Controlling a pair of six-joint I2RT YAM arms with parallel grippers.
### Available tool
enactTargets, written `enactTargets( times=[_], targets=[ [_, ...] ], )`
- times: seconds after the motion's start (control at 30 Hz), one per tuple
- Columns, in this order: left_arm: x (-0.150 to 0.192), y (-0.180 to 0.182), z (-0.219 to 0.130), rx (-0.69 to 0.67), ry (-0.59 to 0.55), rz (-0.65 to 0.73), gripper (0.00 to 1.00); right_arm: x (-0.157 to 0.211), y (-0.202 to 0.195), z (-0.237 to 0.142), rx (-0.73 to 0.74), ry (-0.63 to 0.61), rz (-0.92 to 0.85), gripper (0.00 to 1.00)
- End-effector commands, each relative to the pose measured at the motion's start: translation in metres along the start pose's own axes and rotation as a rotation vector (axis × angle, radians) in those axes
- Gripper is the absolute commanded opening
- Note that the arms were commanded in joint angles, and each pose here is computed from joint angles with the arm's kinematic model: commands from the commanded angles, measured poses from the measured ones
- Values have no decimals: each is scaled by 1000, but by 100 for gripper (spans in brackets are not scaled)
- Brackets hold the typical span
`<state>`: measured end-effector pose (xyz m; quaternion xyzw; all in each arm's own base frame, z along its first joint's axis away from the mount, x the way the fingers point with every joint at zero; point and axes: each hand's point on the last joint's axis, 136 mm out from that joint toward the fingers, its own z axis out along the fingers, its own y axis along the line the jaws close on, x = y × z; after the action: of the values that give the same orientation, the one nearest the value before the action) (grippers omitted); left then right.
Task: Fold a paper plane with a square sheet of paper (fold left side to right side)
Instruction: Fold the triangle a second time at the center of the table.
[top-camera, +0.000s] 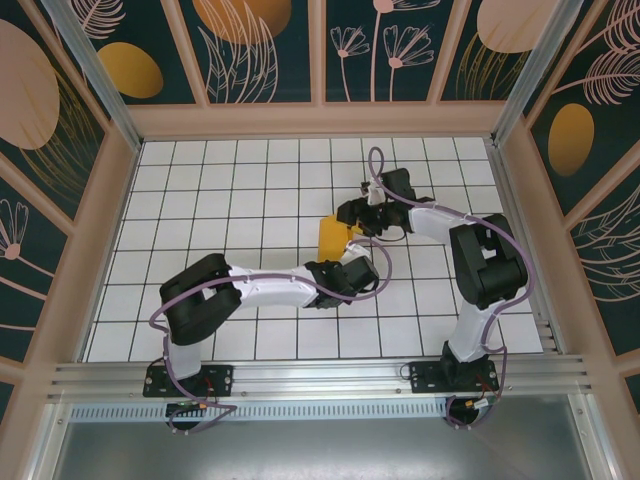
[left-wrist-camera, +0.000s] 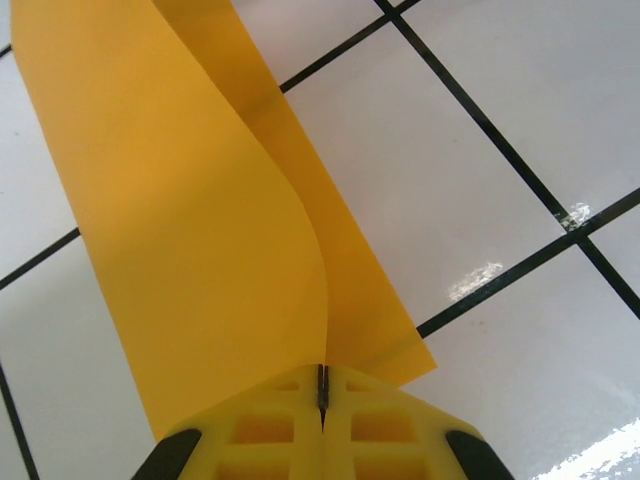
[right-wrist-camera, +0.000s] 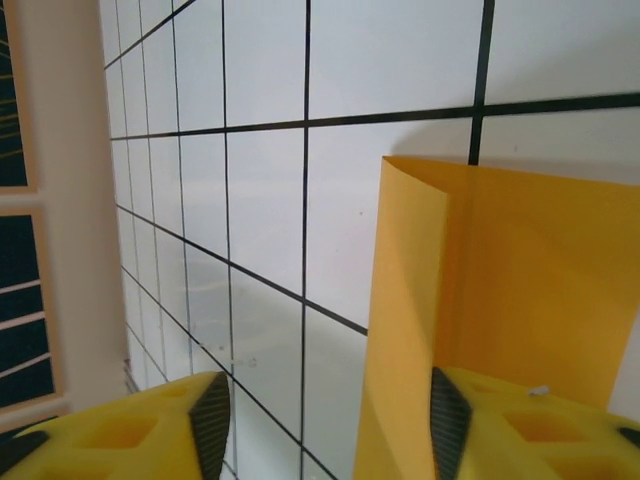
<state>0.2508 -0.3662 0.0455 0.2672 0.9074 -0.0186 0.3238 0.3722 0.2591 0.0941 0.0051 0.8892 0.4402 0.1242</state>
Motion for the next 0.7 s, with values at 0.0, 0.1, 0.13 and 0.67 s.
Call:
enactTargets(
  times=[0.0,0.1,0.13,0.67],
  targets=[
    [-10,6,-11,75,-9,-37,0,-24,17,-29,-1,-95,-52,64],
    [-15,7,-15,160,-19,-75,0,-31,22,-50,0,-150,-61,71],
    [-17,7,-17,190,-27,-87,0,-32,25,-57,-3,-168,-66,72],
    [-18,18,-13,396,-2,-163,0,69,-24,-58,32,-145,29,14]
  ],
)
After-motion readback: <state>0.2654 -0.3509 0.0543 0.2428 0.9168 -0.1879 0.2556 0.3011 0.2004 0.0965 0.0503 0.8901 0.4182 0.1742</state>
